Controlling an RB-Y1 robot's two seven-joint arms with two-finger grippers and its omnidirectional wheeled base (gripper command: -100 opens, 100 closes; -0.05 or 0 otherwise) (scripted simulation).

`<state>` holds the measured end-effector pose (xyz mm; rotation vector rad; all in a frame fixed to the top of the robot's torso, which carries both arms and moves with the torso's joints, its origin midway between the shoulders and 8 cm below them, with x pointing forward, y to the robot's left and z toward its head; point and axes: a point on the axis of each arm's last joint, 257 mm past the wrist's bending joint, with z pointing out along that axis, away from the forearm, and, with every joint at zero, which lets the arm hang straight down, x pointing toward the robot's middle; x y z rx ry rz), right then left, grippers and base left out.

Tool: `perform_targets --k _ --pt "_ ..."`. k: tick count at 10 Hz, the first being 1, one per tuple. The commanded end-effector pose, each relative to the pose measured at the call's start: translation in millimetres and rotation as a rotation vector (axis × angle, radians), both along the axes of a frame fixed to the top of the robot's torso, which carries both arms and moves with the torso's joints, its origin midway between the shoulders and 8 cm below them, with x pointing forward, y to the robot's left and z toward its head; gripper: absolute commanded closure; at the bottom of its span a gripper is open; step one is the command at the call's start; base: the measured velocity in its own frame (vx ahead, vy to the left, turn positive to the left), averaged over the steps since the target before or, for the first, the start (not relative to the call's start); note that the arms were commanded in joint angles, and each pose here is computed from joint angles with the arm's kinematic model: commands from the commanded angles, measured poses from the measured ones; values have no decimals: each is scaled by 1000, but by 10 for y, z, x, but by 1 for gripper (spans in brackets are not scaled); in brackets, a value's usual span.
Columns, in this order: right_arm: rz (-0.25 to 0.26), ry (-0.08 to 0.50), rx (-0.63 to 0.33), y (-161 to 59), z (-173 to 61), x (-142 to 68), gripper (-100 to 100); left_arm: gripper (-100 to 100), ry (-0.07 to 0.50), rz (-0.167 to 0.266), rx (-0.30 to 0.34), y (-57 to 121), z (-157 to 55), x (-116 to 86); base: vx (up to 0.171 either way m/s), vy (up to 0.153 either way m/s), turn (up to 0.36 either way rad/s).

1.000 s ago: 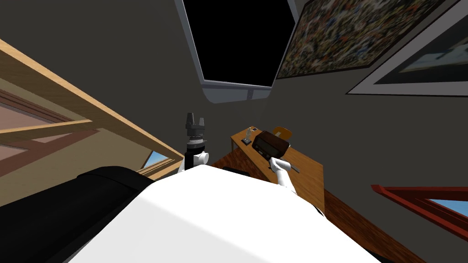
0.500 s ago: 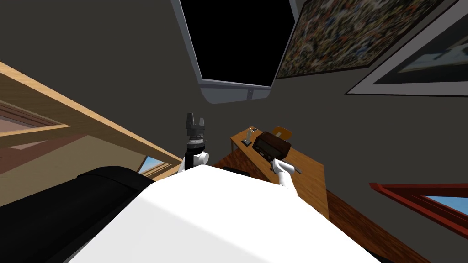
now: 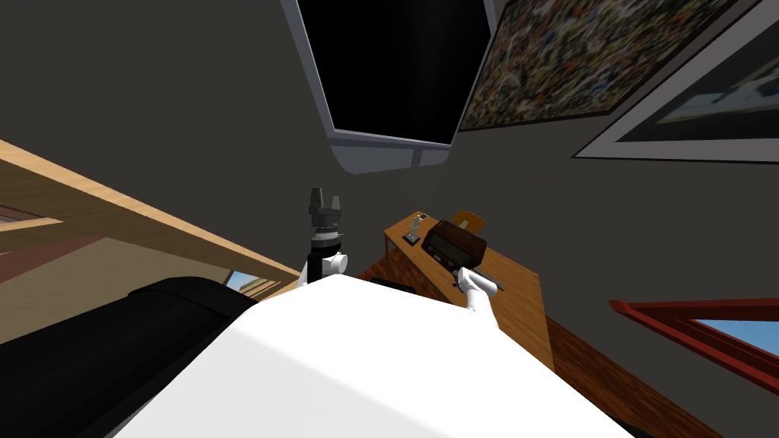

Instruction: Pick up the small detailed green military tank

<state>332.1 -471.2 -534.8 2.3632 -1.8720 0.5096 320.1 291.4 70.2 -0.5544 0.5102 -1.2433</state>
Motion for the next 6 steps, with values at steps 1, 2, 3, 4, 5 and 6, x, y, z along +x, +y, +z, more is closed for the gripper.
perform_targets --k 1,2,3,4,5,6 --pt "1 -9 1 -74 -26 -45 -100 0 0 0 0 0 0 0 57 49 -130" --pt "7 -5 -1 -110 -28 -76 -100 0 0 0 0 0 0 0 68 67 -65" --pt "33 2 -6 -110 -28 -76 -100 0 0 0 0 0 0 0 31 39 10" --pt "16 -11 -3 -177 -51 -133 -100 0 0 0 0 0 0 0 60 65 -105" --pt "23 -7 -5 -212 -53 -166 -100 0 0 0 0 0 0 0 57 78 -70" --pt "50 1 -11 -212 -53 -166 -100 0 0 0 0 0 0 0 26 36 0"
